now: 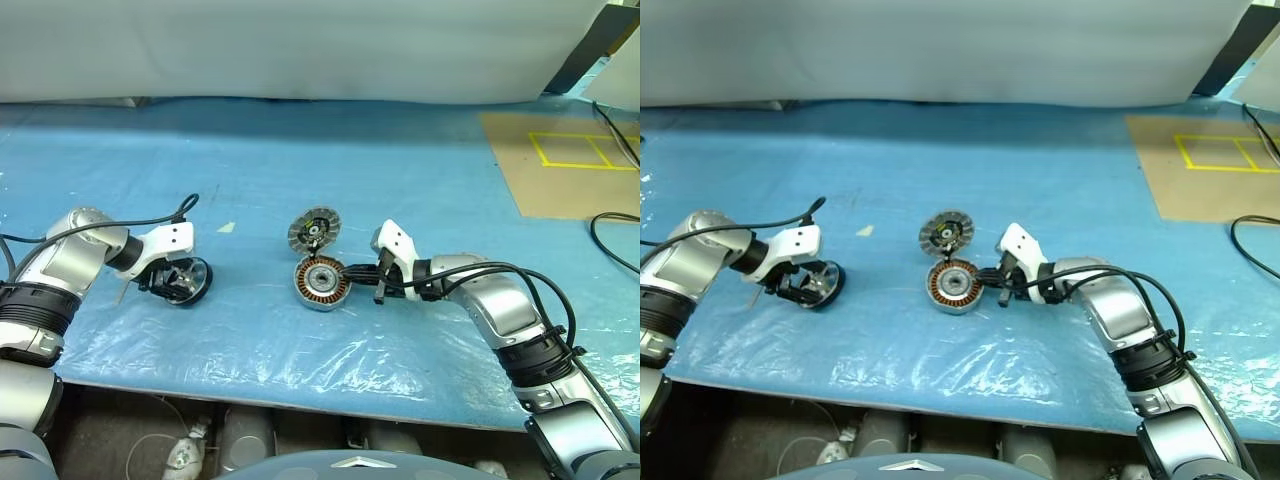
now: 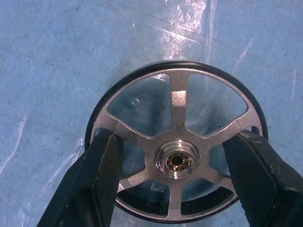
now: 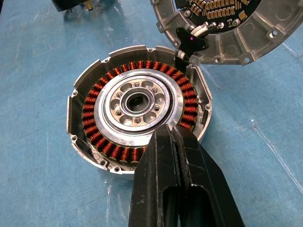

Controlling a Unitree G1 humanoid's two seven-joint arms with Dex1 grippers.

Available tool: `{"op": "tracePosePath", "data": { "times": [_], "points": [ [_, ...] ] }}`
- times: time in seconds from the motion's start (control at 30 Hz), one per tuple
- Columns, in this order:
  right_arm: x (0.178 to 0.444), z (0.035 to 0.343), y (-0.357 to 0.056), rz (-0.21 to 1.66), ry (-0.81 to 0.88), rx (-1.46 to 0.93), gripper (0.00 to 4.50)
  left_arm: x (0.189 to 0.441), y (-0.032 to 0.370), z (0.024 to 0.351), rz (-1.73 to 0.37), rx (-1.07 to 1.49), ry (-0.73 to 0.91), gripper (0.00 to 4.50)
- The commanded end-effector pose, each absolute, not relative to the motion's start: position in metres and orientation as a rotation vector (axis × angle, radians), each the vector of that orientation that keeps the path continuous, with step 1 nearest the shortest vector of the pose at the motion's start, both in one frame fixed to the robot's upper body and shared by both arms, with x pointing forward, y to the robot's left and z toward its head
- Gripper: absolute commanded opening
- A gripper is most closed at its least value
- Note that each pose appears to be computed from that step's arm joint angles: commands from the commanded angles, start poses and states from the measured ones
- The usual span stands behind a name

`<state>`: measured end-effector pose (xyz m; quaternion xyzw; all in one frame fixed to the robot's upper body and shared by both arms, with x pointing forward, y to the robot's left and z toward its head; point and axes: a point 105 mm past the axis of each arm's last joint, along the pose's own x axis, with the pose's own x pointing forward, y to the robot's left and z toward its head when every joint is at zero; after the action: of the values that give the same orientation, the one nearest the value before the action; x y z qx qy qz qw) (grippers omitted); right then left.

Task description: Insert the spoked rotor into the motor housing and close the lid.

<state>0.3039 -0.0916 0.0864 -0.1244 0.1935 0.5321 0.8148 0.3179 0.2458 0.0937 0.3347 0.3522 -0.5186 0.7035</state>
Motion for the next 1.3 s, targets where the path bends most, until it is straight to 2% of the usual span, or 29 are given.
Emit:
{"op": "tracePosePath", "data": {
  "times": [0.03, 0.37, 0.53, 0.73, 0.93, 1.03, 1.3],
  "points": [
    [0.307, 0.085, -0.094, 1.113, 0.416, -0.294, 0.00, 0.314, 0.244, 0.099, -1.181, 0.736, 0.756, 2.84],
    [0.309, 0.087, -0.094, 1.117, 0.412, -0.286, 0.00, 0.309, 0.241, 0.103, -1.198, 0.720, 0.720, 2.73],
    [0.309, 0.089, -0.096, 1.112, 0.411, -0.280, 0.00, 0.306, 0.221, 0.123, -1.240, 0.645, 0.536, 2.73],
    [0.309, 0.098, -0.108, 1.081, 0.401, -0.226, 0.00, 0.285, 0.187, 0.154, -1.339, 0.536, 0.362, 2.73],
    [0.313, 0.100, -0.122, 1.027, 0.405, -0.224, 0.00, 0.274, 0.180, 0.145, -1.362, 0.566, 0.402, 2.73],
    [0.313, 0.099, -0.122, 1.023, 0.407, -0.228, 0.00, 0.282, 0.193, 0.140, -1.305, 0.652, 0.439, 2.73],
    [0.308, 0.094, -0.117, 1.042, 0.411, -0.220, 0.00, 0.316, 0.204, 0.158, -1.160, 0.673, 0.477, 2.73]
  ]
}}
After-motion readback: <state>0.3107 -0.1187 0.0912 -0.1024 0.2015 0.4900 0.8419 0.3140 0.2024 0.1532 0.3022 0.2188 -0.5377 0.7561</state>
